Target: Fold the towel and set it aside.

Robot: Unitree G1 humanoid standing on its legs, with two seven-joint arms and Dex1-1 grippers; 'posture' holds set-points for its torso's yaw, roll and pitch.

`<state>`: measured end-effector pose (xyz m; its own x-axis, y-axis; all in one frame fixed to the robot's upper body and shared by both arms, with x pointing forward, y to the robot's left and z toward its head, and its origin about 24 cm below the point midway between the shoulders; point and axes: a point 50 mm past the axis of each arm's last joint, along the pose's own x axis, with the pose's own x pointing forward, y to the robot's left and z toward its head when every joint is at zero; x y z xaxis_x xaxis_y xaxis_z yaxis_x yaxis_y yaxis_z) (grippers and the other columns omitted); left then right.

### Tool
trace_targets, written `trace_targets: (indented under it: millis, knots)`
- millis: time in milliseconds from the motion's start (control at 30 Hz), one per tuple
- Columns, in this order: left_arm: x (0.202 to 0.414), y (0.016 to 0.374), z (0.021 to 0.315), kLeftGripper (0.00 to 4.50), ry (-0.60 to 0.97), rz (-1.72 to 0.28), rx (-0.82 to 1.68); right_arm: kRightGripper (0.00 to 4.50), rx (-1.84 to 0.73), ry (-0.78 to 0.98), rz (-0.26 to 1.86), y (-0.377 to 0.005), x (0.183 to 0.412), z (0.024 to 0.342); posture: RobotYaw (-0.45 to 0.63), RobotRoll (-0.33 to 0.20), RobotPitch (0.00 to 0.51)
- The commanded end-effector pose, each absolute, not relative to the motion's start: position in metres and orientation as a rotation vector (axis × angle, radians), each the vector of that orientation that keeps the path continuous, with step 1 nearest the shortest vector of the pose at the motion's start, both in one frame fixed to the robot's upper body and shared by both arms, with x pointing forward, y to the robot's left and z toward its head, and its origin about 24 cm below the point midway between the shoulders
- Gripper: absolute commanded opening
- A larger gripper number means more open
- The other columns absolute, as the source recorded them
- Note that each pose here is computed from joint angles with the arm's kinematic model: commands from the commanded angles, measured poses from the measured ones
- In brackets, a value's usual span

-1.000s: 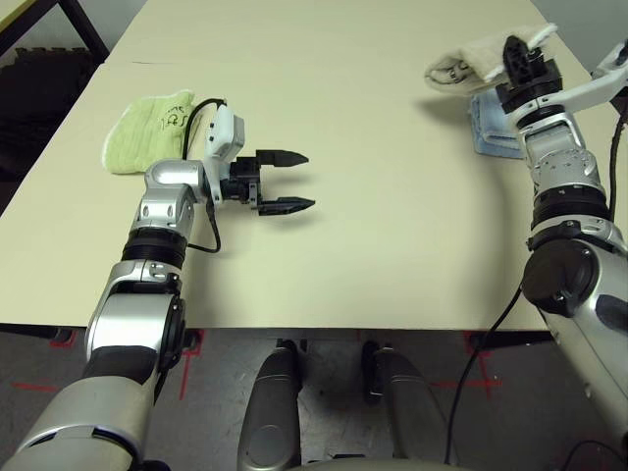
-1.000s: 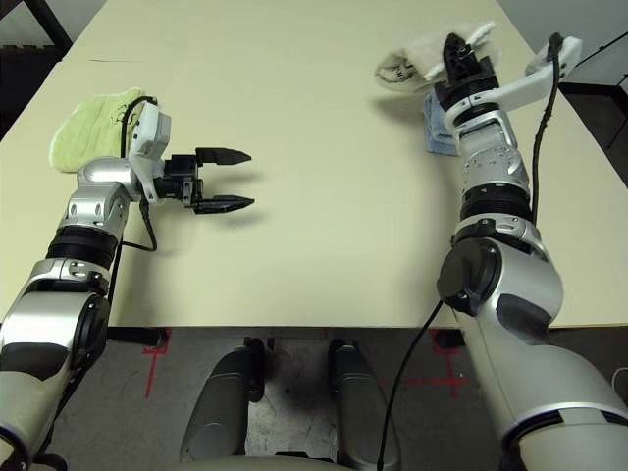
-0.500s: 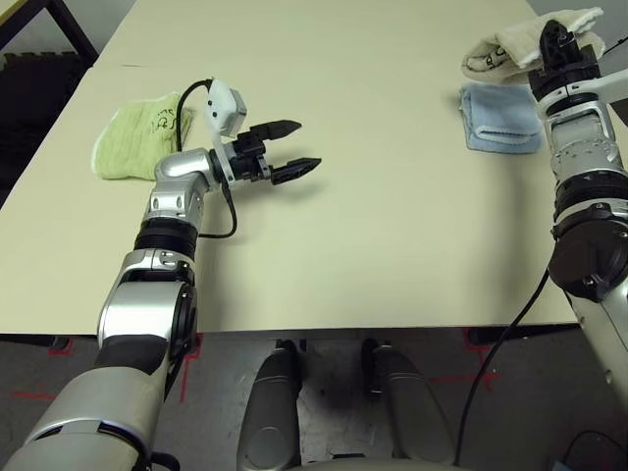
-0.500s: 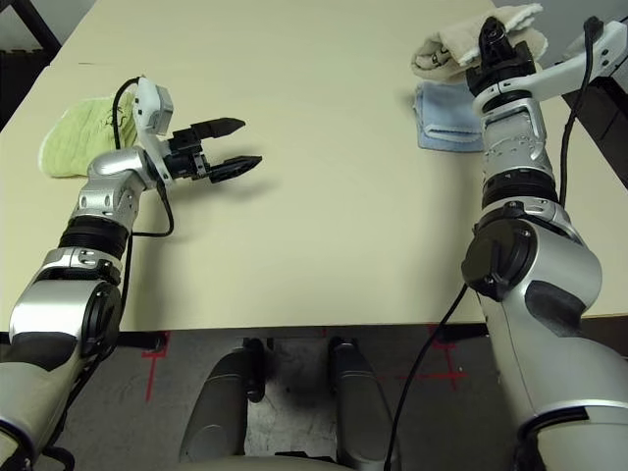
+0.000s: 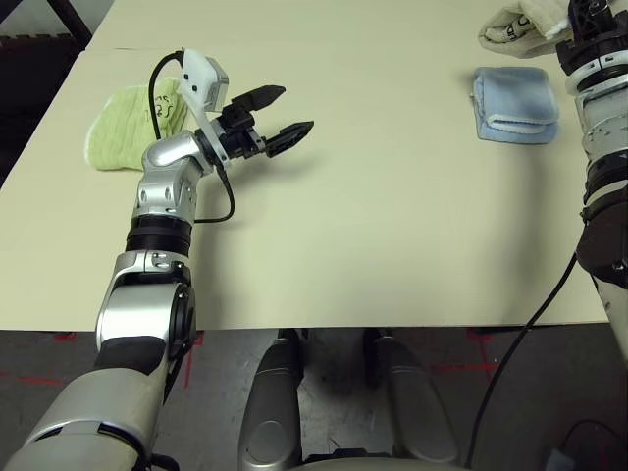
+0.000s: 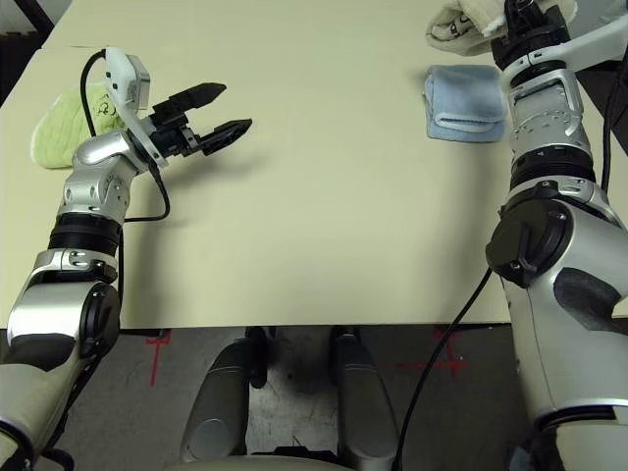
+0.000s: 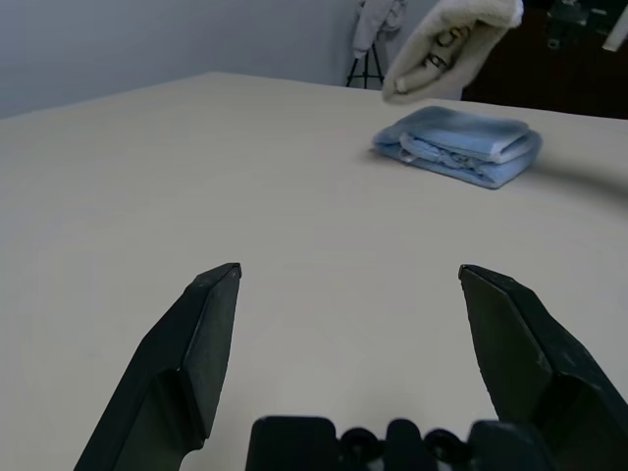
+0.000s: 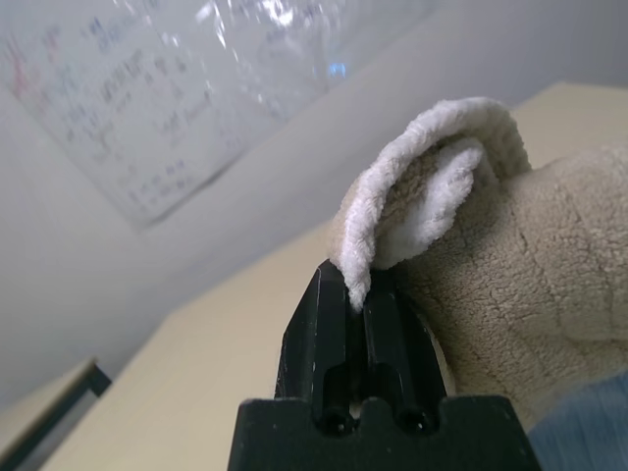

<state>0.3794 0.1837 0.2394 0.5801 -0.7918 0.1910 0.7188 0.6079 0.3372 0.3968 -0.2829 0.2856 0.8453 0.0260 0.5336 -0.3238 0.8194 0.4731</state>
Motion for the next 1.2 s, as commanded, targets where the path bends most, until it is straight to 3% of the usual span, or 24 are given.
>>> trace_targets:
  millis: [33, 800, 1033, 1200]
  knots:
    - [0.377, 0.191, 0.240, 4.50, -0.316, -0.888, 0.233, 0.03, 0.554, -0.552, 0.193, -0.289, 0.393, 0.298, 0.11, 0.000, 0.378]
    - [0.366, 0.201, 0.247, 4.50, -0.292, -0.891, 0.277, 0.03, 0.543, -0.625, 0.082, -0.305, 0.387, 0.286, 0.18, 0.000, 0.368]
    - [0.362, 0.199, 0.244, 4.50, -0.268, -0.907, 0.278, 0.03, 0.575, -0.523, -0.135, -0.328, 0.377, 0.218, 0.18, 0.000, 0.380]
    - [0.361, 0.198, 0.242, 4.50, -0.263, -0.906, 0.272, 0.03, 0.611, -0.483, -0.174, -0.329, 0.375, 0.196, 0.17, 0.000, 0.374]
